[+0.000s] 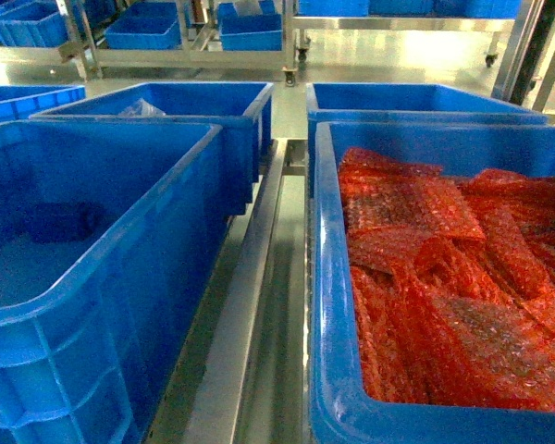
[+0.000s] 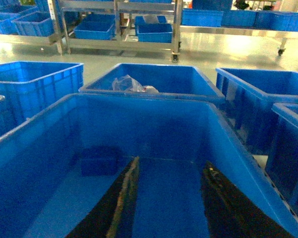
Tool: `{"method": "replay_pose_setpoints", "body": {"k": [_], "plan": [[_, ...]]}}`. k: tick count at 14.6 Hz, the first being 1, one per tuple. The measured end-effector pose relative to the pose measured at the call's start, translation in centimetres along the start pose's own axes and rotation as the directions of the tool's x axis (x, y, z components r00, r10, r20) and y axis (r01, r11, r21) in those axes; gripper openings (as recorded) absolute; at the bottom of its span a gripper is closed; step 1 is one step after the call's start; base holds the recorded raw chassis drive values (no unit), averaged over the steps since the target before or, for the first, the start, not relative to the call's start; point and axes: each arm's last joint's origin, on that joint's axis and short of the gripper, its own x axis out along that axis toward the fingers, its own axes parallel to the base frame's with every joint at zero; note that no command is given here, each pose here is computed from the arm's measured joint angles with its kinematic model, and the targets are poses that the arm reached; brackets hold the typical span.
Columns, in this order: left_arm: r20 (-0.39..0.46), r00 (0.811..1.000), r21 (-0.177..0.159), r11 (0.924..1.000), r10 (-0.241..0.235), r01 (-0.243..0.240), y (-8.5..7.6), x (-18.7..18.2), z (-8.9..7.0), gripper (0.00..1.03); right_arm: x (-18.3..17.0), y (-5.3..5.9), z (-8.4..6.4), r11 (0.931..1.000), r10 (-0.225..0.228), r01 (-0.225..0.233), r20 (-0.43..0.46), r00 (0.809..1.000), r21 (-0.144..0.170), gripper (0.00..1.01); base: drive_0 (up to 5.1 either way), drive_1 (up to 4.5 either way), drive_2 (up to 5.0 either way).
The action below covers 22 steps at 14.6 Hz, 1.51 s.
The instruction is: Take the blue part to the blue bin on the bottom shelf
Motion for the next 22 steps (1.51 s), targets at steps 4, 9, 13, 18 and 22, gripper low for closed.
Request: {"method": "replay_pose_setpoints", "body": {"k": [4, 9, 13, 18, 22], "plan": [[-0.004, 1.0, 0.002, 1.0, -0.007, 0.007, 1.4, -3.3, -0.9, 0.02, 0.0, 0.0, 0.0, 1.0, 0.0, 0.0, 0.0, 1.0, 0.0, 0.98, 0.0, 0.0, 0.0], [-0.008, 1.0, 0.002, 1.0, -0.006, 0.006, 2.9, -6.0, -2.1, 0.02, 0.0, 0.0, 0.0, 1.0, 0.0, 0.0, 0.001, 1.0, 0.0, 0.98, 0.0, 0.0, 0.0], [-0.001, 1.0, 0.002, 0.9999, -0.01, 0.01, 2.9, -7.4, -1.7, 0.02, 0.0, 0.0, 0.0, 1.0, 0.0, 0.0, 0.0, 1.0, 0.0, 0.98, 0.0, 0.0, 0.0], [0.014, 1.0, 0.002, 0.9999, -0.01, 0.01, 2.9, -8.8, -1.3, 0.02, 0.0, 0.0, 0.0, 1.0, 0.0, 0.0, 0.0, 1.0, 0.0, 0.98, 0.0, 0.0, 0.0], [0.016, 1.0, 0.002, 0.9999, -0.01, 0.01, 2.9, -10.0, -1.3, 0.02, 0.0, 0.0, 0.0, 1.0, 0.0, 0.0, 0.0, 1.0, 0.0, 0.98, 0.0, 0.0, 0.0]]}}
